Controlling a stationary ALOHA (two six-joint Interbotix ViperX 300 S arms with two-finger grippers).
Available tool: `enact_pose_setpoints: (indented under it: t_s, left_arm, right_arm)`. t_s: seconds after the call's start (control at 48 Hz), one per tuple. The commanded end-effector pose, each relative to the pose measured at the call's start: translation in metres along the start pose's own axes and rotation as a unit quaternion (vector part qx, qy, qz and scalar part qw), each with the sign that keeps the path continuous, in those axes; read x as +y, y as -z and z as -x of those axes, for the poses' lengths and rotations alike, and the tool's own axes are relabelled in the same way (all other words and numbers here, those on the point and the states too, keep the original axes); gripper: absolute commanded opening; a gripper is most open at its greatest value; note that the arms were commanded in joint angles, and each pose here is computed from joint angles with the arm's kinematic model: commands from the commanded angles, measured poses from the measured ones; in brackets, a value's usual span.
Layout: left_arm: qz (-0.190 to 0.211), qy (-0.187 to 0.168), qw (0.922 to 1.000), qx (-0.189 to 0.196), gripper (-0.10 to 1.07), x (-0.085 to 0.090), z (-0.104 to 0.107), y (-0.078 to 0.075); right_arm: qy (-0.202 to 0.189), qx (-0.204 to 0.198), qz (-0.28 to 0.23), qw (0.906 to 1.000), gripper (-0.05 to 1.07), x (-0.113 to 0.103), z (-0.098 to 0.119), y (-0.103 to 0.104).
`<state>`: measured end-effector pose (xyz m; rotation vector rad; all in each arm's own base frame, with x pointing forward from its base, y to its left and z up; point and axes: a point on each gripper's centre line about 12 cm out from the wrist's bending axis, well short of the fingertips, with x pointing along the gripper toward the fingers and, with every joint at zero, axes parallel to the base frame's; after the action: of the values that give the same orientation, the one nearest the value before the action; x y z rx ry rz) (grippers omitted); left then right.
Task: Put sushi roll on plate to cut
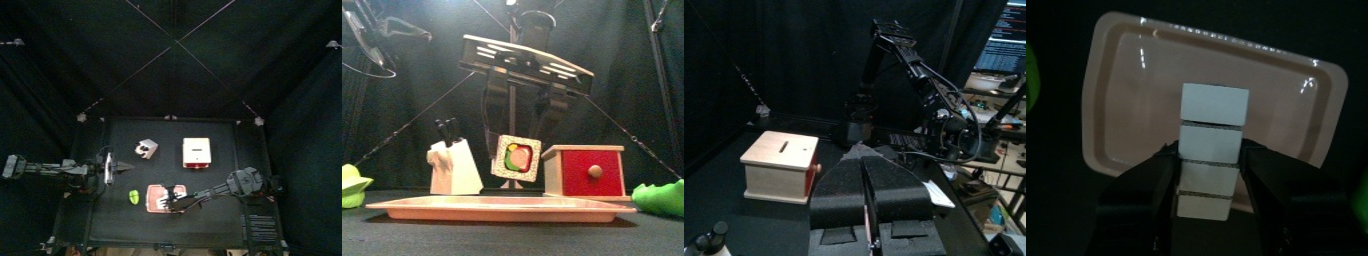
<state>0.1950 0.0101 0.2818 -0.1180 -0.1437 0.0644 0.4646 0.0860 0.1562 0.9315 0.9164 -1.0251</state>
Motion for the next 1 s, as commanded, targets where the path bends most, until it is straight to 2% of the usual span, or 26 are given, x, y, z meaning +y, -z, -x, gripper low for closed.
enact_pose_setpoints:
  t_s: [0.0,0.125,0.271,0.792,0.979]
  left_arm:
    - [-0.001,0.002,0.9999,-0.014,-0.02,-0.002,-0.004,-0.01]
    - [0.001,0.002,0.9999,-0.014,-0.02,-0.001,-0.003,-0.009]
    - [0.001,0.001,0.9999,-0.013,-0.02,-0.001,-0.003,-0.008]
    - [0.003,0.001,0.9999,-0.011,-0.02,-0.001,-0.003,-0.007]
    - [0.003,0.001,0.9999,-0.011,-0.02,-0.001,-0.003,-0.007]
  right_arm:
    - [-0.036,-0.009,-0.023,0.999,0.6,0.001,0.025,-0.013]
    - [-0.052,-0.002,-0.031,0.9982,0.61,0.0,0.018,-0.009]
    - [-0.045,0.002,-0.031,0.9985,0.61,-0.008,0.007,-0.008]
    - [-0.046,-0.004,-0.029,0.9985,0.62,-0.011,0.006,-0.012]
    - [-0.052,-0.002,-0.029,0.9982,0.72,-0.009,0.006,-0.012]
